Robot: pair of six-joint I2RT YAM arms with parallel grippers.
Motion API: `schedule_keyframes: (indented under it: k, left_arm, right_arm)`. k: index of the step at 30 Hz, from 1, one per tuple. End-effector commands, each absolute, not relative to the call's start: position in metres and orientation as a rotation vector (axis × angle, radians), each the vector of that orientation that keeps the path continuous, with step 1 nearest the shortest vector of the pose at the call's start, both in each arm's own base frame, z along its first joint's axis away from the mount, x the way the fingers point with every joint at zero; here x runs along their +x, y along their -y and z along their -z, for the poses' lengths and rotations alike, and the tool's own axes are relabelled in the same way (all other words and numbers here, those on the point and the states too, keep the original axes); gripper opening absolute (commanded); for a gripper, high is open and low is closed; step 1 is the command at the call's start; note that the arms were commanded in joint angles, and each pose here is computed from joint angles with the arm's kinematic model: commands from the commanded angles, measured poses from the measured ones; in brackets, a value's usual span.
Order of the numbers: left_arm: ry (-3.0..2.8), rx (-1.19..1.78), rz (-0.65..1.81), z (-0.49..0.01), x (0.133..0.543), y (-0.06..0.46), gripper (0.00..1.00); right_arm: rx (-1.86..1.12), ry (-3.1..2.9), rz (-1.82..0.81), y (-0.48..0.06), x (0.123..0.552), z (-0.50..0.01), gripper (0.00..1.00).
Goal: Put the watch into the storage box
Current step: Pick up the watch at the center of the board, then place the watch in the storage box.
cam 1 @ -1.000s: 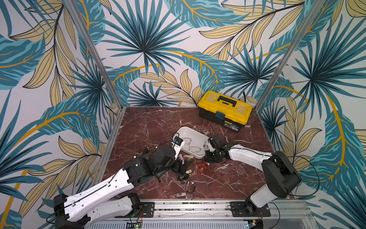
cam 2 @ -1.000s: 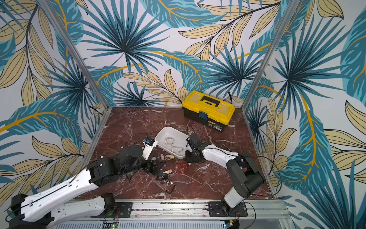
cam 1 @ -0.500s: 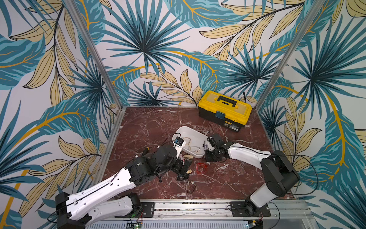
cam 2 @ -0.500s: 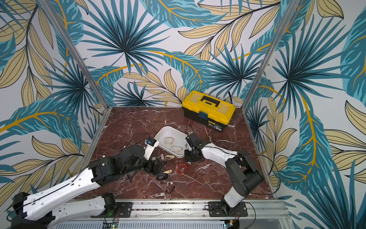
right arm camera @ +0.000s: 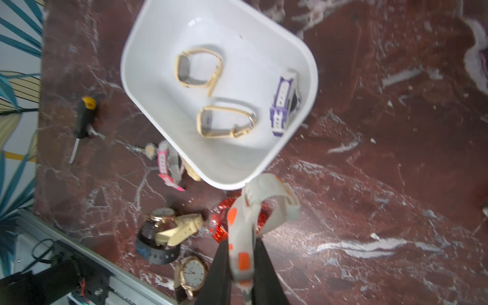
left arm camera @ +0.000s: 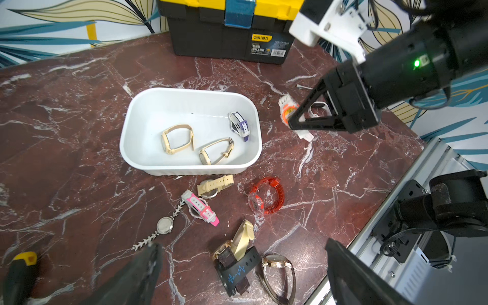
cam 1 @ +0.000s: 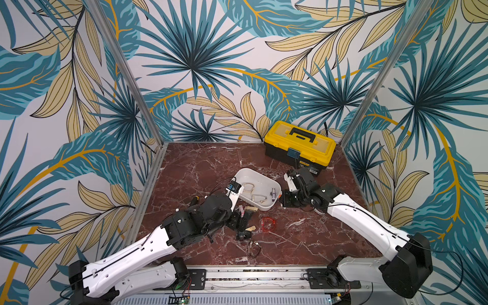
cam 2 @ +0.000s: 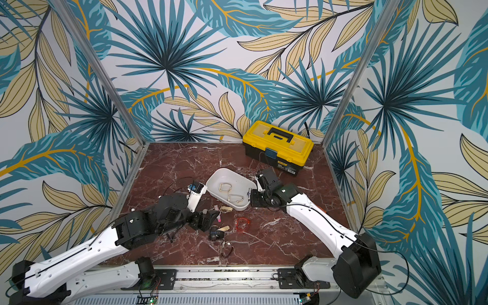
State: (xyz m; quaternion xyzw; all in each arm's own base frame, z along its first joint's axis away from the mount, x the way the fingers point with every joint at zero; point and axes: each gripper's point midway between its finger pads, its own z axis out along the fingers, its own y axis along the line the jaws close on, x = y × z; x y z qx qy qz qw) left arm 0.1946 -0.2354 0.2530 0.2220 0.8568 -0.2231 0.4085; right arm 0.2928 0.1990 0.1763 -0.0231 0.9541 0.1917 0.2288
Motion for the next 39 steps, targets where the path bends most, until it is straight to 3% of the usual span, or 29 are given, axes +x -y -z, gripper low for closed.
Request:
schedule_keyframes:
  k: [1, 11, 21, 28, 35, 39]
  left_arm:
    - [-2.144, 0.561, 0.502, -0.251, 0.198, 0.227, 1.00]
    - [-2.154, 0.553, 0.458, -0.251, 0.197, 0.218, 1.00]
    - [-2.159, 0.565, 0.458, -0.246, 0.197, 0.218, 1.00]
    - [-2.169, 0.563, 0.462, -0.243, 0.196, 0.219, 1.00]
    - [-2.170, 0.562, 0.470, -0.243, 0.196, 0.220, 1.00]
    - [-2.169, 0.557, 0.493, -0.246, 0.195, 0.222, 1.00]
  right_arm:
    - [-0.109, -2.703, -0.486, -0.220, 0.311, -0.174, 0.00]
    - [-0.141, -2.814, -0.267, -0.260, 0.391, -0.117, 0.00]
    - [-0.180, -2.848, -0.083, -0.263, 0.427, -0.071, 0.00]
    - [-0.161, -2.873, -0.106, -0.270, 0.433, -0.051, 0.04]
    - [-0.155, -2.868, -0.137, -0.275, 0.434, -0.049, 0.20]
    - [-0.140, -2.830, -0.193, -0.277, 0.433, -0.065, 0.37]
